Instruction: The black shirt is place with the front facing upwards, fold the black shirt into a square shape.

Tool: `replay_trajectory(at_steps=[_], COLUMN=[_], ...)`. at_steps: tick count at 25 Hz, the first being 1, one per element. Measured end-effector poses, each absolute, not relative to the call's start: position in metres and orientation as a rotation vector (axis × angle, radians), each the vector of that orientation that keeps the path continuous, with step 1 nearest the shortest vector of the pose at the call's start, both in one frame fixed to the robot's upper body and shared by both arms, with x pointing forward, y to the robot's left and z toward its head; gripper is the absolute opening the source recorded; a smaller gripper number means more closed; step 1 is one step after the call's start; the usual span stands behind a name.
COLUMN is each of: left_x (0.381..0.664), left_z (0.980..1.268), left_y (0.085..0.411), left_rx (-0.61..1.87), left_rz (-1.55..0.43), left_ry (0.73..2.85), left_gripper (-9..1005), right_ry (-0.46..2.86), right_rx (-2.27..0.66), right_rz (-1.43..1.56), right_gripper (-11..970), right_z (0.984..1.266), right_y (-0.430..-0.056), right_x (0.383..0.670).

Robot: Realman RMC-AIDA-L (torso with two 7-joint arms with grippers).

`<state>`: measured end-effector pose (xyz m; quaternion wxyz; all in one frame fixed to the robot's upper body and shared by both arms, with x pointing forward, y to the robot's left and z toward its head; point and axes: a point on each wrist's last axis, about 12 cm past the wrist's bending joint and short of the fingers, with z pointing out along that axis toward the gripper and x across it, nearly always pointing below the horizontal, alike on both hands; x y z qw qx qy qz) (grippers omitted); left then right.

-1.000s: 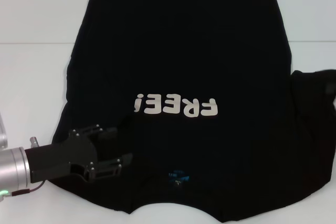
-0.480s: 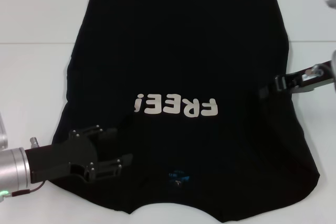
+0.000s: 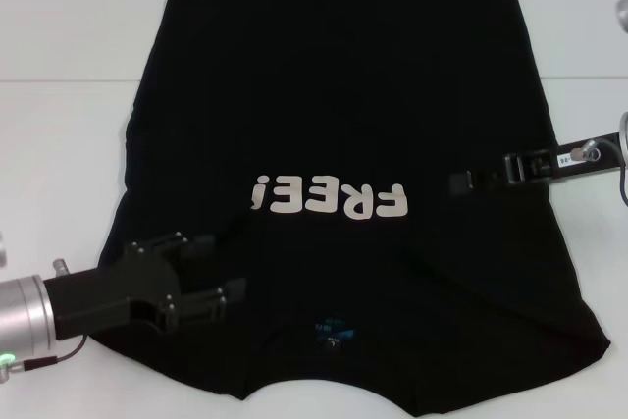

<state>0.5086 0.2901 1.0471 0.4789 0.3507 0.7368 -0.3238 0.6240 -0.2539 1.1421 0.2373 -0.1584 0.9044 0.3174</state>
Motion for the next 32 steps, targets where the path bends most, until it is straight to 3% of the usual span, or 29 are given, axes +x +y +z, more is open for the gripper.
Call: replay_trajectory(at_steps=[6, 13, 22, 32], left_x=[0.513, 0.517, 0.515, 0.515], left_z=[1.052, 1.073, 1.087, 1.089], left_y=[0.3, 0.337, 0.381, 0.398], left_rx=[0.586, 0.198, -0.238, -0.39], left_rz=[-0.937, -1.187, -1.226, -1.124], left_ry=[1.917, 2.11, 2.407, 2.555], left_gripper=[763, 763, 765, 764], right_ry=[2.204, 1.939, 1.73, 1.698], right_rx=[-0.606, -0.945, -1.099, -1.144], right_rz=[0.999, 0.916, 0.837, 0.808], right_gripper=[530, 685, 920, 920], right_z=[1.118, 1.073, 1.047, 1.042], right_y=[-0.266, -0.256, -0.251, -0.249], right_x=[0.593, 0.552, 0.53, 0.527])
